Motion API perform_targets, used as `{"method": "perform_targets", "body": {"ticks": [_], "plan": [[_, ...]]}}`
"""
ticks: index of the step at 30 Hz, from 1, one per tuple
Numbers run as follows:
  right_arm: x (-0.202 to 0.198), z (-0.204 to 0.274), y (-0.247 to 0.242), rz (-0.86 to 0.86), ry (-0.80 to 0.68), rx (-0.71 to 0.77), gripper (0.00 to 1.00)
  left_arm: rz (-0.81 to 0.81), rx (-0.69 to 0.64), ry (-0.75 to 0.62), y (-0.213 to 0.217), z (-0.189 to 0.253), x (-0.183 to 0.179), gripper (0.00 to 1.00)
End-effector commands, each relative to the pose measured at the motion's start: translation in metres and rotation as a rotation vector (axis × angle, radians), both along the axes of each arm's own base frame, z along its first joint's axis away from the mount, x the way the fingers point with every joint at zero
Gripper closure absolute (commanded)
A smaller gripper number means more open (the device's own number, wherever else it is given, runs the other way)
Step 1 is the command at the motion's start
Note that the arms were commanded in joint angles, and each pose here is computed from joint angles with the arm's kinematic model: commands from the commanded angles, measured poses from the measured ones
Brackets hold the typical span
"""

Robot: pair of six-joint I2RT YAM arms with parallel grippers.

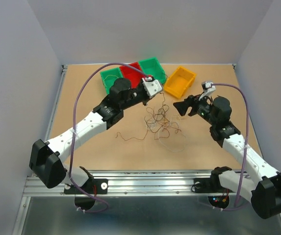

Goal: Untangle the cables

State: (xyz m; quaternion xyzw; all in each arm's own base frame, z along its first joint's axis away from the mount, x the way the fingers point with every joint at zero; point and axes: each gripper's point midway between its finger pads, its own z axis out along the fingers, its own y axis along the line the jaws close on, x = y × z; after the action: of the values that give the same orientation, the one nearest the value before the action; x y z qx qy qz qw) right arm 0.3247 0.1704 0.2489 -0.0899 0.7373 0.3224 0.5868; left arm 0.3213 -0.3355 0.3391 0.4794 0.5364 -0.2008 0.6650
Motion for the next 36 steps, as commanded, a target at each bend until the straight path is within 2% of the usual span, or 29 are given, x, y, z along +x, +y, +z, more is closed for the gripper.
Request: {"method": "perform_targets", "body": {"ticks": [1,3,6,12,13,15,17,18,19,20,23,28,36], "plan": [[-0.028,0.01,0.027,0.237,-0.161,-0.019,0.18,-0.038,-0.078,0.073,0.001,0.031,-0.02,1.0],[-0.036,0.014,0.037,0.322,-0.226,-0.01,0.18,-0.027,-0.109,0.078,0.003,0.045,-0.02,1.0],[-0.039,0.012,0.051,0.419,-0.242,0.011,0.18,-0.033,-0.147,0.068,0.003,0.07,-0.023,1.0],[0.0,0.006,0.069,0.347,-0.212,0.042,0.2,-0.054,-0.197,0.036,0.005,0.124,-0.029,1.0],[0.009,-0.009,0.078,0.348,-0.186,0.038,0.23,-0.039,-0.214,0.024,0.009,0.141,-0.029,1.0],[0.025,-0.008,0.089,0.333,-0.187,0.04,0.29,-0.014,-0.236,0.01,0.014,0.16,-0.029,1.0],[0.043,-0.032,0.105,0.309,-0.133,0.021,0.36,0.038,-0.303,-0.038,0.029,0.2,-0.029,1.0],[0.051,-0.026,0.113,0.312,-0.147,0.024,0.39,0.071,-0.332,-0.058,0.037,0.214,-0.029,1.0],[0.051,-0.033,0.121,0.334,-0.134,0.02,0.45,0.109,-0.358,-0.073,0.045,0.226,-0.027,1.0],[0.056,-0.05,0.127,0.348,-0.097,0.01,0.45,0.189,-0.415,-0.101,0.061,0.248,-0.022,1.0],[0.06,-0.055,0.135,0.365,-0.077,0.016,0.45,0.285,-0.472,-0.153,0.079,0.27,-0.01,1.0],[0.058,-0.047,0.127,0.318,-0.101,0.011,0.45,0.405,-0.422,-0.163,0.083,0.249,0.029,1.0],[0.05,-0.035,0.096,0.183,-0.122,-0.034,0.45,0.637,-0.227,-0.126,0.091,0.163,0.143,1.0]]}}
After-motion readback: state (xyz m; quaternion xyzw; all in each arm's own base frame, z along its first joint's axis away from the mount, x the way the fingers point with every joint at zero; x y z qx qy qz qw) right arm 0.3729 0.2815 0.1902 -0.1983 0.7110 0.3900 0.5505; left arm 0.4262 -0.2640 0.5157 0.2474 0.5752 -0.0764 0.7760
